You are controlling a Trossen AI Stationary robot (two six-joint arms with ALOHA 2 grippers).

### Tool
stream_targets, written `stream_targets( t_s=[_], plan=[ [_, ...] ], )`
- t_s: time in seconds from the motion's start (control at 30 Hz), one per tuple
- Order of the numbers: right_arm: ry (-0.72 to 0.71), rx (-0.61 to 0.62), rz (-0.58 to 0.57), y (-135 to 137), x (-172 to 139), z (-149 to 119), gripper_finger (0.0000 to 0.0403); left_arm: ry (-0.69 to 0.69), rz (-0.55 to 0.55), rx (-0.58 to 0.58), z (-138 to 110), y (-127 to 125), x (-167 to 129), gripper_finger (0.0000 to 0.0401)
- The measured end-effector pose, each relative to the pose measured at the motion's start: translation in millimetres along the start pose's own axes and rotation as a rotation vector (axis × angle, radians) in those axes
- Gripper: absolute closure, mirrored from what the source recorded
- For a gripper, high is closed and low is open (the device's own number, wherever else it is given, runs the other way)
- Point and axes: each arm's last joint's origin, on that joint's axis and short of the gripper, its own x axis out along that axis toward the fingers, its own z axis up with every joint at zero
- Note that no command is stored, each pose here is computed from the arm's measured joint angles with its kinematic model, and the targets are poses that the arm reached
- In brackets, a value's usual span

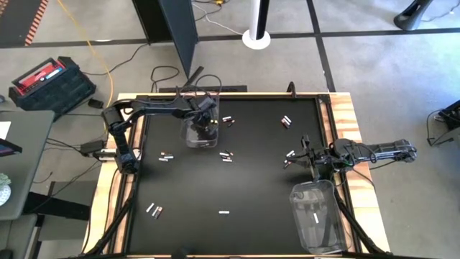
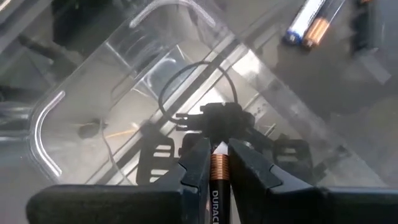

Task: Sort batteries
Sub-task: Put the black battery into the top transparent bin, then move the bottom transparent bin to the top of the table

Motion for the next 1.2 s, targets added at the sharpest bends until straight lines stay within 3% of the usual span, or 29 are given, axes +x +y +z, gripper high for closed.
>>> stream_targets(
  t_s=[0.27,0.5,0.63,0.87,1.07,1.2],
  plan=[
    [0.000,0.000,0.000,0.0,0.0,0.0,0.0392,0.072,0.013,0.063,-5.7,1.4,-1.3,0.0309],
    [0.000,0.000,0.000,0.0,0.0,0.0,0.0392,0.114,0.021,0.074,4.3,0.8,-20.1,0.0308],
    [0.000,0.000,0.000,0.0,0.0,-0.1,0.0392,0.045,0.011,0.020,11.9,0.7,-47.7,0.0309],
    [0.000,0.000,0.000,0.0,0.0,0.0,0.0392,-0.092,-0.028,-0.119,6.4,5.0,-121.9,0.0309],
    [0.000,0.000,0.000,0.0,0.0,0.0,0.0392,-0.322,-0.063,-0.195,-18.2,-9.7,-188.3,0.0309],
    [0.000,0.000,0.000,0.0,0.0,0.0,0.0392,-0.484,-0.110,-0.246,-42.2,-30.2,-214.1,0.0310]
  ],
)
